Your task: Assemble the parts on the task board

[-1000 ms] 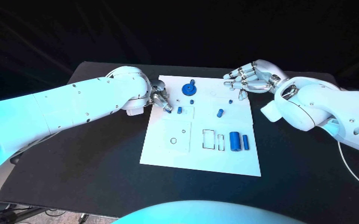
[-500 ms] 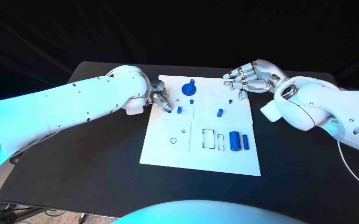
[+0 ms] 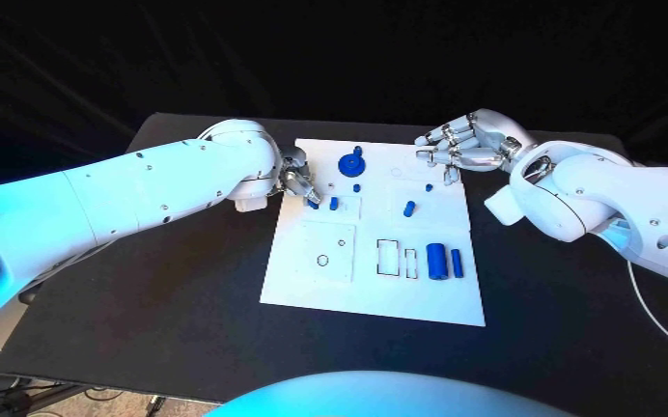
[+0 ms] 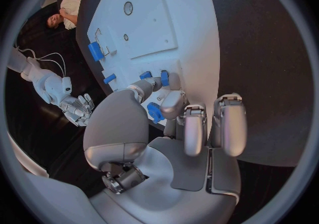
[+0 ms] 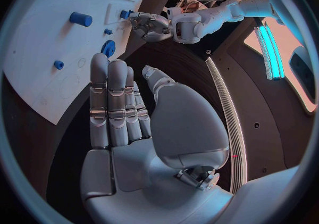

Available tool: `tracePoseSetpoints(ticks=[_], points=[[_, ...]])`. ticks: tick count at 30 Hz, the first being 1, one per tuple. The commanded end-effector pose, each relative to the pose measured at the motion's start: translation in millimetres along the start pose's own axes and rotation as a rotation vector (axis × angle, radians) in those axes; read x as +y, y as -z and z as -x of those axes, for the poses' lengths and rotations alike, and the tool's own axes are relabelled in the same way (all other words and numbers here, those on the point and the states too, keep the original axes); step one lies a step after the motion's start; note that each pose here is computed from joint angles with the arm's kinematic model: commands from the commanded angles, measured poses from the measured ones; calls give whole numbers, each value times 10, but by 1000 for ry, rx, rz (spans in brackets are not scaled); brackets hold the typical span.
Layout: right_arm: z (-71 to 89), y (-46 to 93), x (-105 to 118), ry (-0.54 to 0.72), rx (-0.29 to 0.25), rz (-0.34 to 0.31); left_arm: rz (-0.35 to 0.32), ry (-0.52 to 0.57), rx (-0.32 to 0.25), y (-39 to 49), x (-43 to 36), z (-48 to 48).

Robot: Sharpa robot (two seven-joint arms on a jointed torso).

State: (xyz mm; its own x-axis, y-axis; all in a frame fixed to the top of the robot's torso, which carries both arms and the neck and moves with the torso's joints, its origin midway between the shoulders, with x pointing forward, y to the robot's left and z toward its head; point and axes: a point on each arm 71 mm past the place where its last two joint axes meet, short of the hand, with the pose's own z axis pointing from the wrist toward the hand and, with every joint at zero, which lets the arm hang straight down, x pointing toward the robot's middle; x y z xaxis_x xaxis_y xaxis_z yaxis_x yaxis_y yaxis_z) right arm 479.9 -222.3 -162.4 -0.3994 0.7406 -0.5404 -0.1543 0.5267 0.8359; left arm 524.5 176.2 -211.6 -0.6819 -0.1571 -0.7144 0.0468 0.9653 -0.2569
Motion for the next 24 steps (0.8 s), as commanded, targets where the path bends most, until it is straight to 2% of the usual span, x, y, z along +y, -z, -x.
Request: tracePoseSetpoints(ticks=[1,24], points=[[-19,2,8,1,16,8,35,-16,45,-28,25,-85],[-16,14,10,1,16,8,64,-37,61,-59,1,-92]])
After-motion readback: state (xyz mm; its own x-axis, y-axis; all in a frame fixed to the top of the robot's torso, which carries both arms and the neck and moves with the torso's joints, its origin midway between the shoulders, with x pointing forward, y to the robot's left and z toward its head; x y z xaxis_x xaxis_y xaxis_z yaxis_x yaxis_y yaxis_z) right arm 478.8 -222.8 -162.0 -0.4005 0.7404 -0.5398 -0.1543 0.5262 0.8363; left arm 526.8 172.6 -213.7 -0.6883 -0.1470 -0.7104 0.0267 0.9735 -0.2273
